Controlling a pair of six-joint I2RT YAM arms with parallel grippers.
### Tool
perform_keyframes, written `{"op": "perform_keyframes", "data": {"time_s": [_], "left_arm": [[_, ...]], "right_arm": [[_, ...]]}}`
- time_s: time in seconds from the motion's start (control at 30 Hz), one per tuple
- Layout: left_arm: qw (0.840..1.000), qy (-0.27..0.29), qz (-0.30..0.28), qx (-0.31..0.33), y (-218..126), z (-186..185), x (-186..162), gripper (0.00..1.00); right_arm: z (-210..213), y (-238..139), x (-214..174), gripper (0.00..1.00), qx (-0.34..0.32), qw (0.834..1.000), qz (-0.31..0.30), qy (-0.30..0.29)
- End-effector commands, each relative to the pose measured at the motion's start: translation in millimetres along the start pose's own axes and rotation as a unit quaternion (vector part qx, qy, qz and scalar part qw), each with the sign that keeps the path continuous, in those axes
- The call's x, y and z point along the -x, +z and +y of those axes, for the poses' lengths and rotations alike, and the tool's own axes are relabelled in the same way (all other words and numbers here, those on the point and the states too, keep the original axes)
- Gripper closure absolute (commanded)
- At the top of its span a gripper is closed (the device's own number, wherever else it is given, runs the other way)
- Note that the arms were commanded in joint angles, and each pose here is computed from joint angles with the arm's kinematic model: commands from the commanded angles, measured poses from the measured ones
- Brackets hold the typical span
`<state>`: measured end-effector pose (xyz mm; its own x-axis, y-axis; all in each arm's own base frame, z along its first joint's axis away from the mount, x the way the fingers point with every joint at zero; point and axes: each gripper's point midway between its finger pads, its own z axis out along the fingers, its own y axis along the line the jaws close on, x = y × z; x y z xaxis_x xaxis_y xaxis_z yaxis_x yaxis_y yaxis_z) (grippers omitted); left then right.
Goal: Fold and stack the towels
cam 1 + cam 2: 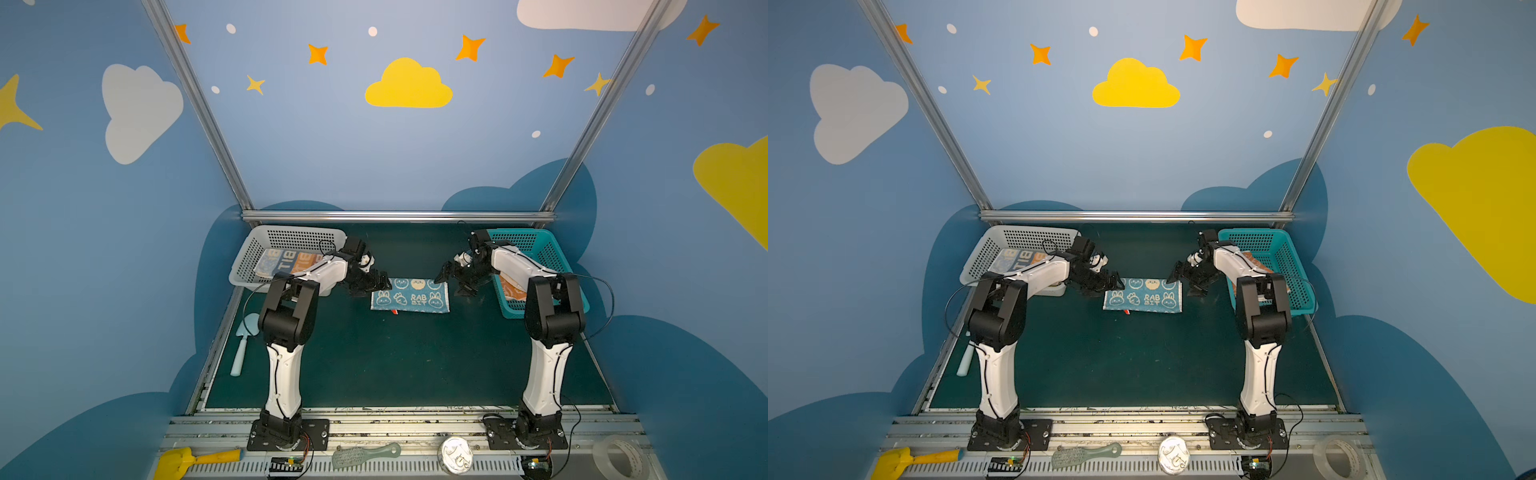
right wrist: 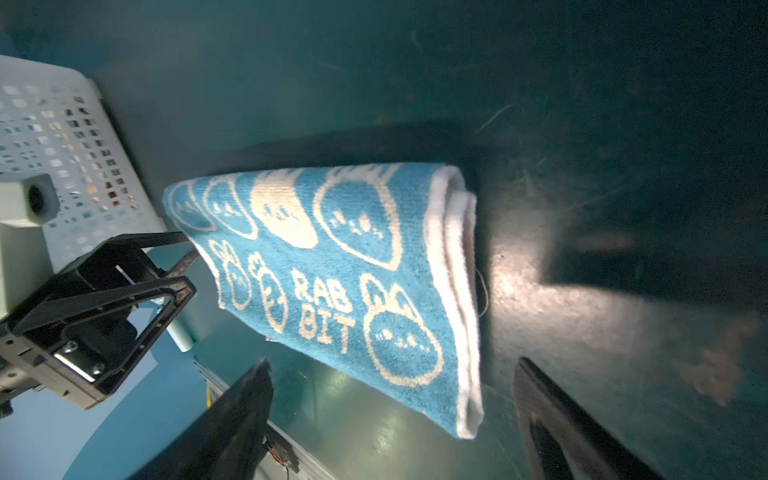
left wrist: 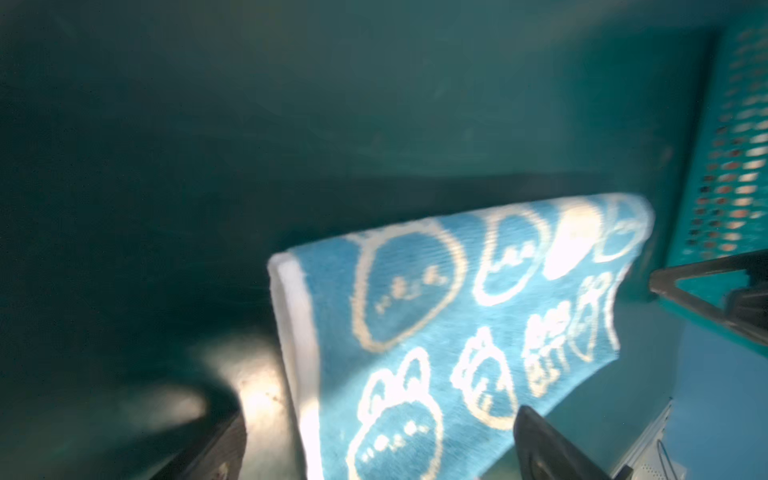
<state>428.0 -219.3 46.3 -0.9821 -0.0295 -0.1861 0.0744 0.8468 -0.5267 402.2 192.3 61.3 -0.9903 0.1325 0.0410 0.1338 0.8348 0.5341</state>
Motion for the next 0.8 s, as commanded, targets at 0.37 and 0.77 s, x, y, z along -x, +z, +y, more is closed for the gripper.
{"op": "perform_keyframes", "data": {"time_s": [0.37, 0.77], "left_arm": [[0.997, 0.017, 0.079, -0.002, 25, 2, -31, 0.03], [0.990, 0.068, 0.084, 0.095, 29, 21, -39, 0.63]], "right_arm": [[11, 50, -14, 0.11, 0.000, 0.999, 0.041, 0.019], [29, 61, -21, 0.11, 0.014, 0.999, 0.050, 0.014]]}}
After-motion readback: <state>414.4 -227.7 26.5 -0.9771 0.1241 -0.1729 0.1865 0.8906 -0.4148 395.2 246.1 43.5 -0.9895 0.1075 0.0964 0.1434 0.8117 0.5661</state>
